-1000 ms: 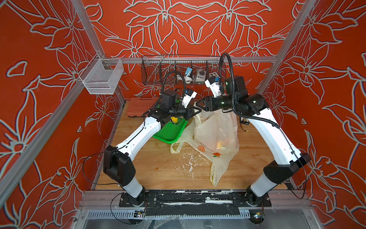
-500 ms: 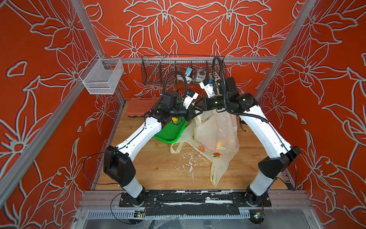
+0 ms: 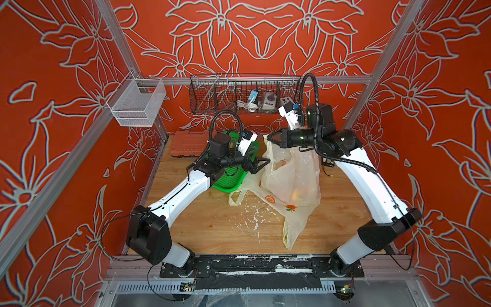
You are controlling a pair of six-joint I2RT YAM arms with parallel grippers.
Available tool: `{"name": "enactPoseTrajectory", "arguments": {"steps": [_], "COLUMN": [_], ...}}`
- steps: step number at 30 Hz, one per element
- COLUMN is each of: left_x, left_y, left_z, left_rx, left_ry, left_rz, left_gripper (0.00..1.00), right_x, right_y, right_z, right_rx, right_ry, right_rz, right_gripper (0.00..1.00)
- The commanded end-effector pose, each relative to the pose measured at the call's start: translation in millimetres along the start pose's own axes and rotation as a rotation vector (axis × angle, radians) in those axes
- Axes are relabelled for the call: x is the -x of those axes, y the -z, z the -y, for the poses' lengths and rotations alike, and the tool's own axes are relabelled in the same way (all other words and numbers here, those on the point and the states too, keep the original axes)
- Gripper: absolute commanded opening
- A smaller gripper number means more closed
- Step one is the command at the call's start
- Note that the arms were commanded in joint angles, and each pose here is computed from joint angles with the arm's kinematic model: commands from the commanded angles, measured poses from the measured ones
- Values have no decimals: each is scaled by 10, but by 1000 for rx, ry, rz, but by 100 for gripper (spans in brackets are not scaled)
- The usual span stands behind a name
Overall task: Place the peach into a plastic bag & tie a knot
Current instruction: Cross the plastic bag with the plastic bag.
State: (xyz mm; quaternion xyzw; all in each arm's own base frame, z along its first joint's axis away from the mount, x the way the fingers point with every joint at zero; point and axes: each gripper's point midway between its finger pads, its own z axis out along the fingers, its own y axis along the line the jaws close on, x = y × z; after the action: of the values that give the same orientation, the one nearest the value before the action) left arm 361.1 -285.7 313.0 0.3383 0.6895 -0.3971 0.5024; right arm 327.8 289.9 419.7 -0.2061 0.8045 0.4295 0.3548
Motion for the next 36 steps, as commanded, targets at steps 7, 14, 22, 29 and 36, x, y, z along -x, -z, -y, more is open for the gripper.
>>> {"name": "enactPoseTrajectory", "arguments": {"steps": [7,14,22,29,36], "left_x": [450,423,380,292,414], "left_y": [-72,-210,-273,-185,-238], "left_z": [314,344,434,423,490], "left_rx": [-110,-225,-381,-379,-416], "left_ry": [-231,-255,-182,-143,-111], "left_rz": [246,228,209,196,231], "left_gripper": [99,99,50,90,99], "right_x": [-27,24,235,343,369], "right_y": [137,255,246,214,235], "right_z": [-334,-662,-293,-169,-120], "right_rx": [157,350,243,223,195], "right_ry": [-30,-35,-97,-131,-141], "right_rz": [9,16,96,136,177], "right_gripper": [0,0,0,0,0]}}
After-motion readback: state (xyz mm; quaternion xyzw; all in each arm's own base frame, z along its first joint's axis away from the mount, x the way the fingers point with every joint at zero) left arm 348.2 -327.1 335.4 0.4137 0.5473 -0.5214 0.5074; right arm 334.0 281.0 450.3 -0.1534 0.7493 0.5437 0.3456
